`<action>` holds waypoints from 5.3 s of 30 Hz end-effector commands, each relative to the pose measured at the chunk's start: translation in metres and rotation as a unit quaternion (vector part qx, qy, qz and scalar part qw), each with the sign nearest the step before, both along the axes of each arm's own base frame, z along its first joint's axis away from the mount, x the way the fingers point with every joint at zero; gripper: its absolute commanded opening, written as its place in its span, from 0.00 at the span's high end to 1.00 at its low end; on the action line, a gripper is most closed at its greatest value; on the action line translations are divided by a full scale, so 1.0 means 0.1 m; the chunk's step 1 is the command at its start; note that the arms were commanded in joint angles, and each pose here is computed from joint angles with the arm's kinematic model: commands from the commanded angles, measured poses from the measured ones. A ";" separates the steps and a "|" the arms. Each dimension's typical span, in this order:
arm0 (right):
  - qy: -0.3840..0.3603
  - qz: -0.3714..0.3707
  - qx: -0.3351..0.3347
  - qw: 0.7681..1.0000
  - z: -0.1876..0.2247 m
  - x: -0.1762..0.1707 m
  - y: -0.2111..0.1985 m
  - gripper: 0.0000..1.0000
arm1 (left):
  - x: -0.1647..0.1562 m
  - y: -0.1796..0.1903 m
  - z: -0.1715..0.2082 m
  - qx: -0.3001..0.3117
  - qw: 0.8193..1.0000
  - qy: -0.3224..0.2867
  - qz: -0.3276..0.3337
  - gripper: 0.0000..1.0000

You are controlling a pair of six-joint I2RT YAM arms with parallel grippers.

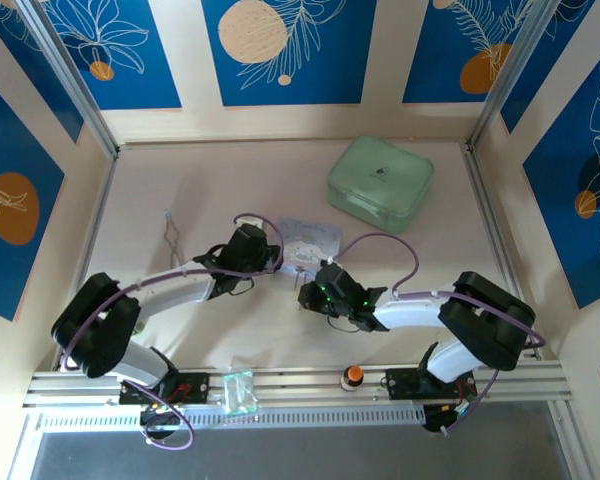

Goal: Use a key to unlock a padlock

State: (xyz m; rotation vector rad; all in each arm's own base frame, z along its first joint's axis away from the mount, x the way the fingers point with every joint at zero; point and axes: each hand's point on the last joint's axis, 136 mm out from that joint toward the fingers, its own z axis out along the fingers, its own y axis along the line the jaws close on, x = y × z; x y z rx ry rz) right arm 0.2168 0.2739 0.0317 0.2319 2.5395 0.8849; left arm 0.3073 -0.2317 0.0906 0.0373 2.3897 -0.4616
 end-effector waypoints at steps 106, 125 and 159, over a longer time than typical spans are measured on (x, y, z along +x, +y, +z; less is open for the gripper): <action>0.088 -0.157 0.219 0.959 0.10 0.48 -1.37 0.85 | -0.24 -0.39 -0.99 0.213 0.971 0.057 -0.088 0.62; 0.199 0.043 0.134 0.970 -0.25 0.17 -0.69 0.86 | 0.41 0.15 -0.44 0.170 0.985 0.035 0.001 0.62; 0.308 0.093 -0.103 0.941 -0.20 -0.40 -1.19 0.62 | 0.64 0.02 0.17 0.082 0.997 -0.009 0.010 0.13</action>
